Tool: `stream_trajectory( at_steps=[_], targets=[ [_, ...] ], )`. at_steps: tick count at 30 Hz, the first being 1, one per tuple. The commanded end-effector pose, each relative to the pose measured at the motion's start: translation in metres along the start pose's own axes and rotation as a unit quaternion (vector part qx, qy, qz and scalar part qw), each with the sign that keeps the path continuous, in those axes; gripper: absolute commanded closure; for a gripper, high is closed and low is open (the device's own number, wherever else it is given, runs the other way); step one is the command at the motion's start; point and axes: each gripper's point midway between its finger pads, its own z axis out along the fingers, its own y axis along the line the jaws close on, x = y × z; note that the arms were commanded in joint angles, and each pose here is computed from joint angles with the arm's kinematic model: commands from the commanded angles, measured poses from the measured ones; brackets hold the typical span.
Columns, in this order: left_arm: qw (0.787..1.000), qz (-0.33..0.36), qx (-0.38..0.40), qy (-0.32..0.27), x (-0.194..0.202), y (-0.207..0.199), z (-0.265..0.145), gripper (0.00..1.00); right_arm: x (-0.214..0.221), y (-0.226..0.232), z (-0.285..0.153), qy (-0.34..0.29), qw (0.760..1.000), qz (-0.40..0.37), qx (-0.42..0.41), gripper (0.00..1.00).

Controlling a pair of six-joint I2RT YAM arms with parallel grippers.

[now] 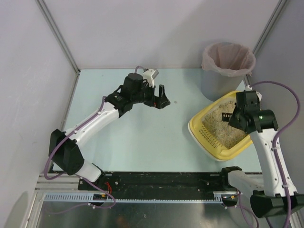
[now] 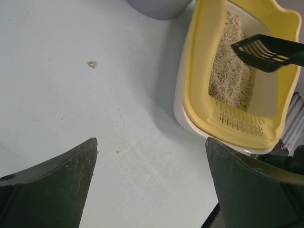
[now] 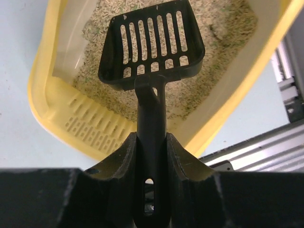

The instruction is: Clean the litter box

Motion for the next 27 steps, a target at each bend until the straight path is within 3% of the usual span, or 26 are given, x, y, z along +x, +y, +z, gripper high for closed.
stream_trajectory(
  at_steps=[1, 13, 27],
  targets=[
    [0.998, 0.041, 0.044, -0.016, -0.007, -0.015, -0.01, 0.02, -0.024, 0.035, 0.016, -0.01, 0.995, -0.017, -0.101, 1.0],
    [0.995, 0.057, 0.071, -0.031, -0.015, -0.03, -0.025, 0.01, -0.027, 0.044, 0.088, 0.054, 0.997, -0.025, -0.042, 1.0],
    [0.995, 0.038, 0.09, -0.012, -0.007, -0.034, -0.02, 0.02, -0.012, 0.028, 0.107, 0.106, 0.994, -0.005, 0.013, 1.0]
  ],
)
